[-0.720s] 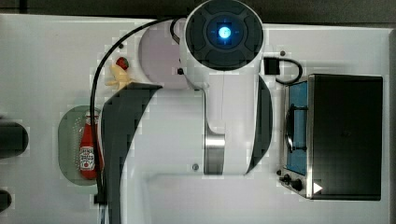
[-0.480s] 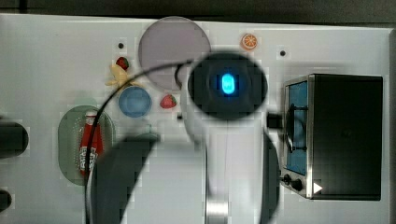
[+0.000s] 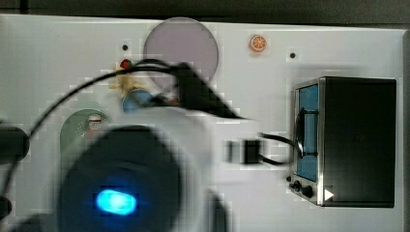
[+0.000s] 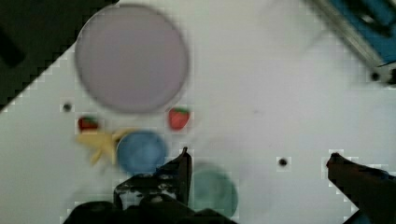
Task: Pick ketchup from strainer and place it on the table
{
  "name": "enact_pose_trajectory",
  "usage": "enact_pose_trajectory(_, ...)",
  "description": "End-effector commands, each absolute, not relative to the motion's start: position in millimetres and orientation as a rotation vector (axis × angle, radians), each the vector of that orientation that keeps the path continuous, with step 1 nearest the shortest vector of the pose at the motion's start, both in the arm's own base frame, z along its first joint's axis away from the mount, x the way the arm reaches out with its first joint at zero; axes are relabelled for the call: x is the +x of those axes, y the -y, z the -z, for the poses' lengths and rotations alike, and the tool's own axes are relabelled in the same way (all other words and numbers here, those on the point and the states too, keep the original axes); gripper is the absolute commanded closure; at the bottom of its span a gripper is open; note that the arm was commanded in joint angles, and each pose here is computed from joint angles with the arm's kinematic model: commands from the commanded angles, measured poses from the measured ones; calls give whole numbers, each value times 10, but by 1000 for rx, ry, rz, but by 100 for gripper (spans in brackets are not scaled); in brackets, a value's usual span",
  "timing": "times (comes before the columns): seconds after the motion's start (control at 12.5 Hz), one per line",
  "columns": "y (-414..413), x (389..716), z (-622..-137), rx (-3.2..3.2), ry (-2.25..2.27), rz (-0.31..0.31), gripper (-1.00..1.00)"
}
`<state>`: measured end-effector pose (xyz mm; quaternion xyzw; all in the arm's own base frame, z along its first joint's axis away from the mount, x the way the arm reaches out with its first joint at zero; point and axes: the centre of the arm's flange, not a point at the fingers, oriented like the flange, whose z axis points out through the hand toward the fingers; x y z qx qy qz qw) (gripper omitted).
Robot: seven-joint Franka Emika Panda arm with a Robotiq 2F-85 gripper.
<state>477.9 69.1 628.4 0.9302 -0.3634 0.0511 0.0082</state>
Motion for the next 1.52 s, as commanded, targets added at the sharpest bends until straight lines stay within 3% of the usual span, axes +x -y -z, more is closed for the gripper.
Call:
enact_pose_trajectory(0.08, -1812, 4757, -5616, 2947, 860, 18, -100)
enact_pose_trajectory(0.48, -3019, 4383, -5189, 3009, 504, 59, -100)
enact_pose_trajectory(0.88, -3623, 4032, -4349, 3069, 280, 116, -100)
enact_pose_trajectory(1.04, -3680, 3939, -3919, 3113, 248, 108, -100)
enact_pose_trajectory(1.36, -3611, 3860, -3181, 3176, 138, 14, -100)
enact_pose_trajectory(1.52, -3612, 3841, -2910, 3206, 73, 7, -100)
